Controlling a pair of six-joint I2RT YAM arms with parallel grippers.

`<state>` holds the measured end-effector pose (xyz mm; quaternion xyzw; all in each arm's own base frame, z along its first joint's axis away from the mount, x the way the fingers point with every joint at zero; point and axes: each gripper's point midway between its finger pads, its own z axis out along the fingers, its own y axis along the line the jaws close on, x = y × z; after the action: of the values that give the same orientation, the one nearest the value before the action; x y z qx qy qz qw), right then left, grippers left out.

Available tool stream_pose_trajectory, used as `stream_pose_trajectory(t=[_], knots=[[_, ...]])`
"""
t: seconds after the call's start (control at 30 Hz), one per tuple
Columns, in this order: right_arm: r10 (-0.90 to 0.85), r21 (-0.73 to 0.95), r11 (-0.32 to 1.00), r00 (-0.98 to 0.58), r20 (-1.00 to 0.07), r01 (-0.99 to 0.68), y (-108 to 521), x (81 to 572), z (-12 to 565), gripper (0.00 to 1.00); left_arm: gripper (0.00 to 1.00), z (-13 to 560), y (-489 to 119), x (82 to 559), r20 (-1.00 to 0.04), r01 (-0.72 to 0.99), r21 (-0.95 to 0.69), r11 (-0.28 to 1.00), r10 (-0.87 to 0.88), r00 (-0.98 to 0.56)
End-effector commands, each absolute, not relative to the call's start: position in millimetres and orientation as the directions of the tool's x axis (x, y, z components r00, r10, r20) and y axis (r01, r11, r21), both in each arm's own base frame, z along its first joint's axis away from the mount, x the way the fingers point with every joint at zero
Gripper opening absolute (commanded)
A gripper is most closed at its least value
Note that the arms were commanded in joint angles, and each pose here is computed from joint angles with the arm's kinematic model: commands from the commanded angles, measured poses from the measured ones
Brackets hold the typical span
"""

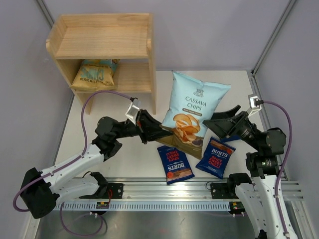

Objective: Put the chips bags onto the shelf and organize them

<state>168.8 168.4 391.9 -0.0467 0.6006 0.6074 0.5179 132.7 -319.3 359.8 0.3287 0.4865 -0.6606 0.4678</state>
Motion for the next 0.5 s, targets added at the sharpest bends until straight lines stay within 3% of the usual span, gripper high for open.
stream_pose_trajectory(t=[0.0, 0.2, 0.33, 0.4, 0.43, 0.47], knots=[[0.455, 0.543, 0.198, -0.415, -0.788, -0.816, 179, 130, 420, 0.99, 0.0, 371, -310, 99, -0.937, 0.95, -0.229, -0.213, -0.215, -0.275], [0.425, 0.534, 0.199, -0.419, -0.803, -0.822, 180, 126, 440, 0.99, 0.0, 367, -299, 71, -0.96, 0.924, -0.201, -0.326, -0.12, -0.252], [0.424, 0.557, 0.113, -0.468, -0.776, -0.822, 183, 119, 448, 0.97, 0.0, 369, -295, 62, -0.963, 0.904, -0.202, -0.377, -0.09, -0.252], [0.428, 0.539, 0.12, -0.446, -0.786, -0.834, 182, 115, 452, 0.86, 0.0, 373, -295, 61, -0.964, 0.904, -0.204, -0.376, -0.086, -0.253], [0.433, 0.52, 0.137, -0.421, -0.797, -0.843, 182, 116, 453, 0.63, 0.02, 375, -294, 61, -0.963, 0.905, -0.209, -0.37, -0.081, -0.256], [0.439, 0.539, 0.153, -0.432, -0.788, -0.828, 181, 119, 451, 0.55, 0.07, 380, -295, 64, -0.963, 0.912, -0.205, -0.354, -0.092, -0.252]])
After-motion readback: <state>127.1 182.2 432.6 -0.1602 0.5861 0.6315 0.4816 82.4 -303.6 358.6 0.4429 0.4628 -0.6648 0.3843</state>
